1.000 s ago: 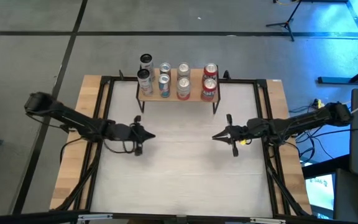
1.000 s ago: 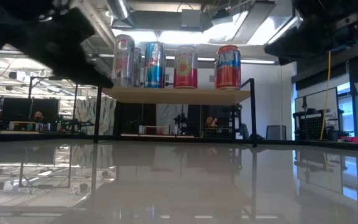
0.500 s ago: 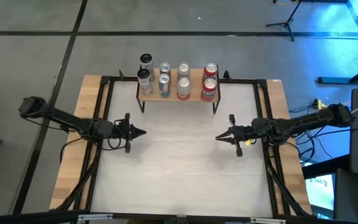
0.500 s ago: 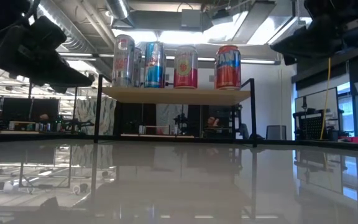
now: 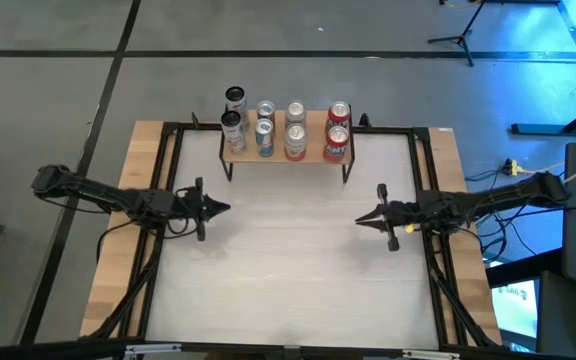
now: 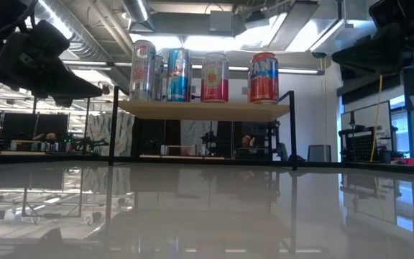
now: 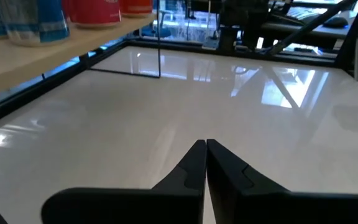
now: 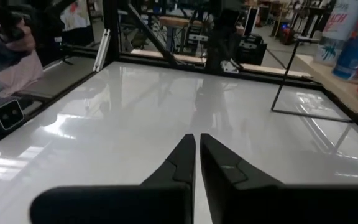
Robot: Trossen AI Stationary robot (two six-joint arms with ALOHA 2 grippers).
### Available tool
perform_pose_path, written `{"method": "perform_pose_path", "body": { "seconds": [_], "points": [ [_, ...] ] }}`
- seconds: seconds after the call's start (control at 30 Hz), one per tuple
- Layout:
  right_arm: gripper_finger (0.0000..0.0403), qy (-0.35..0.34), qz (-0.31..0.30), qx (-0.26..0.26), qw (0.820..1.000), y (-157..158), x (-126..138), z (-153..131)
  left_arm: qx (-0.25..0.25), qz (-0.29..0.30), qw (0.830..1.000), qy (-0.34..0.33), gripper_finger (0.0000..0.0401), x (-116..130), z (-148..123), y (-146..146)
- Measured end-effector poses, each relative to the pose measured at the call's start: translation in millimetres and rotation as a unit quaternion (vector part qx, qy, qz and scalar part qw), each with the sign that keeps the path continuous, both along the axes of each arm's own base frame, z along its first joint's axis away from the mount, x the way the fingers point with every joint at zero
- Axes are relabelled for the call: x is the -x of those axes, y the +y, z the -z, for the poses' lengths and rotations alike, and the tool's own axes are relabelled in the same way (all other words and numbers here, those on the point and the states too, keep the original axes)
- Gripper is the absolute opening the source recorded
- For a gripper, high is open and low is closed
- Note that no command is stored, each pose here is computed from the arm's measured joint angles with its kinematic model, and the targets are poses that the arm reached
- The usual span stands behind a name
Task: Place canned beverage on shelf
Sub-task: Return to Home Position
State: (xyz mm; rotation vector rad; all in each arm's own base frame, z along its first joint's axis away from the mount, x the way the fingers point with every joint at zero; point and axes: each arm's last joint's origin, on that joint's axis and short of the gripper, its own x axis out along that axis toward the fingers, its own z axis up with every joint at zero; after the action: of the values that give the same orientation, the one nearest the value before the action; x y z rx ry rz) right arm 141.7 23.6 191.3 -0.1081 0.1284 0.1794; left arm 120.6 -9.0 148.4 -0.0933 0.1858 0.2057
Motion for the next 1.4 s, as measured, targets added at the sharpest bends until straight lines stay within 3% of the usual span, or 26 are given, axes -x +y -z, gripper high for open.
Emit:
{"method": "perform_pose_path", "body": {
  "seconds": [0.23, 0.6, 0.83, 1.0, 1.4],
  "points": [
    [0.0019, -0.018, 0.04, -0.006, 0.999, -6, 22, 4, -0.008, 0.001, 1.0, -0.003, 0.0005, 1, -1, 0],
    [0.0019, -0.06, 0.041, -0.019, 0.997, -10, 46, 11, -0.027, 0.006, 1.0, -0.001, 0.0005, 1, -2, 0],
    [0.0019, -0.045, 0.015, -0.033, 0.998, -9, 50, 15, -0.027, 0.052, 0.998, -0.024, 0.0005, 5, -6, 2],
    [0.0019, -0.043, 0.002, -0.034, 0.999, -8, 50, 15, -0.023, 0.03, 0.999, -0.018, 0.0005, 12, -5, 9],
    [0.0019, -0.028, 0.003, -0.04, 0.999, -8, 50, 17, -0.031, 0.006, 0.996, -0.082, 0.0005, 20, -16, 19]
  ]
}}
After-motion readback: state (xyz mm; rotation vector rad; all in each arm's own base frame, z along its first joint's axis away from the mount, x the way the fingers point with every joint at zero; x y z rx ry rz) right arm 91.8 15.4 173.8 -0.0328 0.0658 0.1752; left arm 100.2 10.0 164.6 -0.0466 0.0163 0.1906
